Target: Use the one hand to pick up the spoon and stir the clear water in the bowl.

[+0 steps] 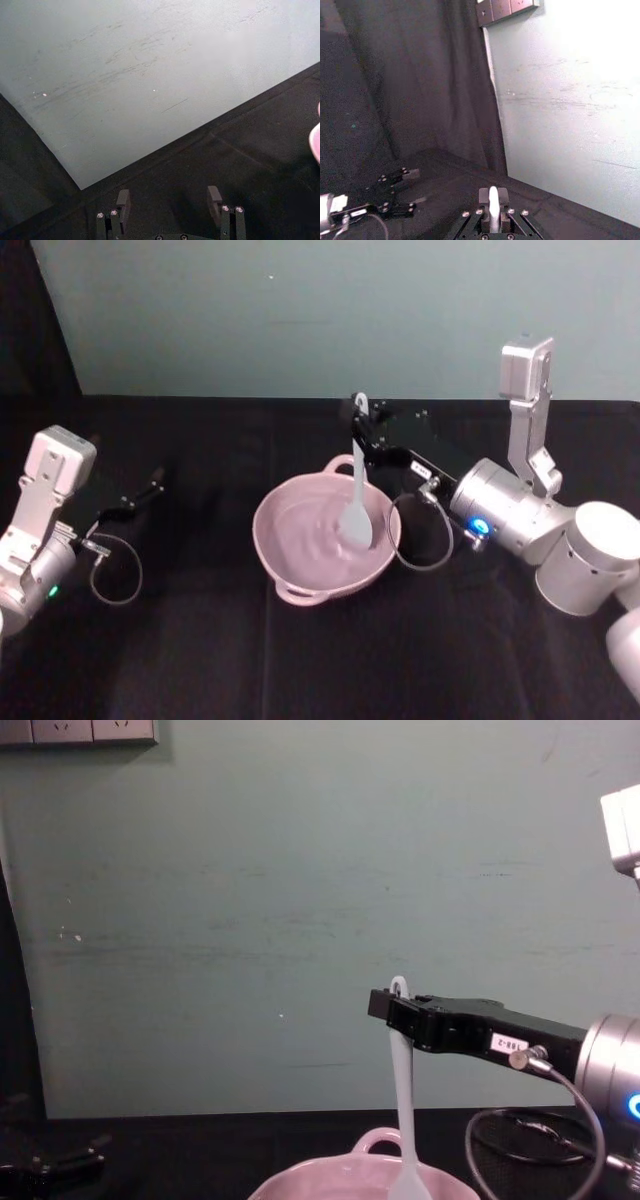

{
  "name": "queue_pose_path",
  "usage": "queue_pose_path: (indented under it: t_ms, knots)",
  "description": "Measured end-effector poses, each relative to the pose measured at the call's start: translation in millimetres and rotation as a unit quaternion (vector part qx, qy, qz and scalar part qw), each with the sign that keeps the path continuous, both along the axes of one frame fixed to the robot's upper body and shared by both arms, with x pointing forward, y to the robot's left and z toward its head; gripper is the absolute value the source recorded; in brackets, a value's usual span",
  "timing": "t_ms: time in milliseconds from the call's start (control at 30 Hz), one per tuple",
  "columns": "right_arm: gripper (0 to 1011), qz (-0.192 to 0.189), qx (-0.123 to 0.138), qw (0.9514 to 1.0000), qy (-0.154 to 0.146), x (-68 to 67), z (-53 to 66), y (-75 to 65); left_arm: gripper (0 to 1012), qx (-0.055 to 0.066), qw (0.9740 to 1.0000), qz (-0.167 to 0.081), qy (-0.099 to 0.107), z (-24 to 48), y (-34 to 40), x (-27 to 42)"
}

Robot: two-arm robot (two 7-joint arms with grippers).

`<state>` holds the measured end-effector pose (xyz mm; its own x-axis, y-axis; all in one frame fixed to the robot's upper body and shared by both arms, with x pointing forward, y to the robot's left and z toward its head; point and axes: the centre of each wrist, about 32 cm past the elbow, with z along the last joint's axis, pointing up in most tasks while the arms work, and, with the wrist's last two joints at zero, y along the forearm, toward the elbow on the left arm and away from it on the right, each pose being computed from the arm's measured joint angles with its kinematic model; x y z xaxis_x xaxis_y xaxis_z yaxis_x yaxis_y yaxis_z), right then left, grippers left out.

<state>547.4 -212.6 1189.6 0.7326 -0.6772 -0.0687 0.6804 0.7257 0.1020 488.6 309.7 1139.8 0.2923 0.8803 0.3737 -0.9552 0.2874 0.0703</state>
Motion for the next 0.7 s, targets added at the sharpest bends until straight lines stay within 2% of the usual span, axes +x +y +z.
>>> queue_pose_path:
  t_ms: [200, 333, 500, 700]
  knots:
    - [109, 0.015, 0.003, 0.9999, -0.003, -12.7, -0.8, 6.9, 1012, 0.0, 1.0, 0.0, 0.0, 0.0, 0.0, 0.0]
    - [109, 0.027, 0.006, 0.9996, -0.004, -13.8, -1.3, 15.0, 1011, 0.0, 1.0, 0.0, 0.0, 0.0, 0.0, 0.0]
    - [109, 0.041, 0.01, 0.9991, -0.002, -8.1, -2.4, 27.0, 1011, 0.0, 1.0, 0.0, 0.0, 0.0, 0.0, 0.0]
    - [109, 0.056, 0.013, 0.9983, 0.001, 7.7, -3.9, 44.0, 1011, 0.0, 1.0, 0.0, 0.0, 0.0, 0.0, 0.0]
